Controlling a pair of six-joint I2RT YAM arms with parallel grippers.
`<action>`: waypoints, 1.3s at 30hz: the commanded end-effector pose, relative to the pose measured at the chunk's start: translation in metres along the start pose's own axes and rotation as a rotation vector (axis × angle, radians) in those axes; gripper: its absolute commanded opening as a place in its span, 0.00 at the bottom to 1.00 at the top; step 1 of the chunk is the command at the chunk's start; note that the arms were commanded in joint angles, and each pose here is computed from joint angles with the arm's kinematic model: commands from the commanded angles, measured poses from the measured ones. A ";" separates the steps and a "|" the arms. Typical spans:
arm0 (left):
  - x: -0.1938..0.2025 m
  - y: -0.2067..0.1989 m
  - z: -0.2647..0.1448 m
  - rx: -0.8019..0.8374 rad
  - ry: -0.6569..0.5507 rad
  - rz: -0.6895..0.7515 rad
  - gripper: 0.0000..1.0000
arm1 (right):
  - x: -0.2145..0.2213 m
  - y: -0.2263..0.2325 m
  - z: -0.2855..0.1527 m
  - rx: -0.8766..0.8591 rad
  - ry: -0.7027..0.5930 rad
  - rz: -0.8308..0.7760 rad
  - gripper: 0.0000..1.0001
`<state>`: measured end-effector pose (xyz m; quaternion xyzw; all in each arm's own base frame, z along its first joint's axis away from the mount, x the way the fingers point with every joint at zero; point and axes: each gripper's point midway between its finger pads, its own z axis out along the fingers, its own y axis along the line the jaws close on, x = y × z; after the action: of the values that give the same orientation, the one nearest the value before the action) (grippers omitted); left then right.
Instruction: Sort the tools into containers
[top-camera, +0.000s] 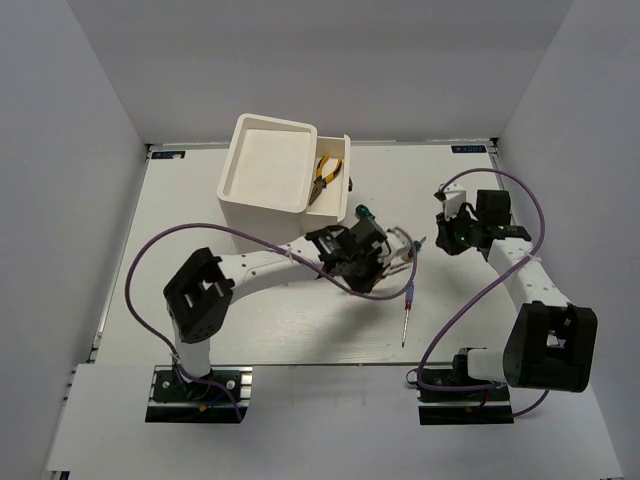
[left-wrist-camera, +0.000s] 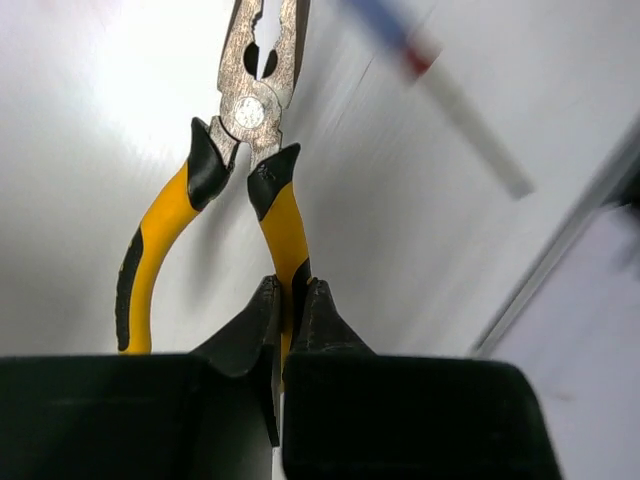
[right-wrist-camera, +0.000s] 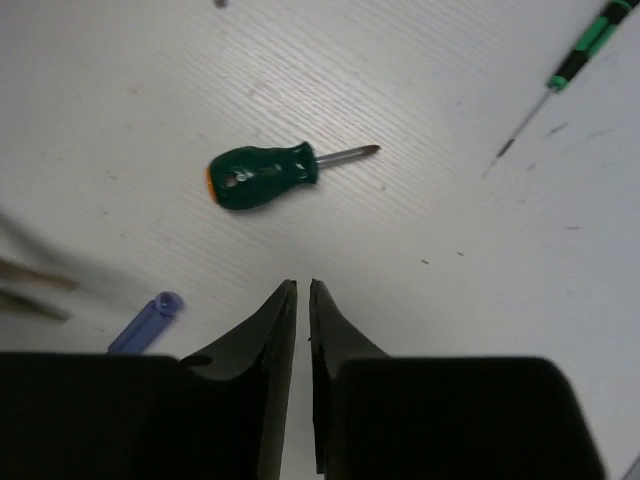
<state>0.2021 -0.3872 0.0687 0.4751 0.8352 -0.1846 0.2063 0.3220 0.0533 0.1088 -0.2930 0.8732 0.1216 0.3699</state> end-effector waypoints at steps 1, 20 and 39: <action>-0.110 -0.029 -0.111 0.093 -0.354 -0.038 0.00 | -0.017 -0.037 -0.020 0.180 -0.021 0.046 0.12; -0.227 0.058 -0.272 0.030 -0.973 -0.499 0.00 | -0.021 -0.037 -0.028 0.161 -0.088 0.164 0.02; -0.207 0.162 -0.215 0.023 -0.867 -0.721 0.33 | -0.017 -0.018 -0.023 0.072 -0.113 0.146 0.20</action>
<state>0.4044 -0.3438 0.2998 0.0311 0.8122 -0.3936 0.4294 0.3250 0.0318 0.1255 -0.1999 0.8869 0.1247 0.3975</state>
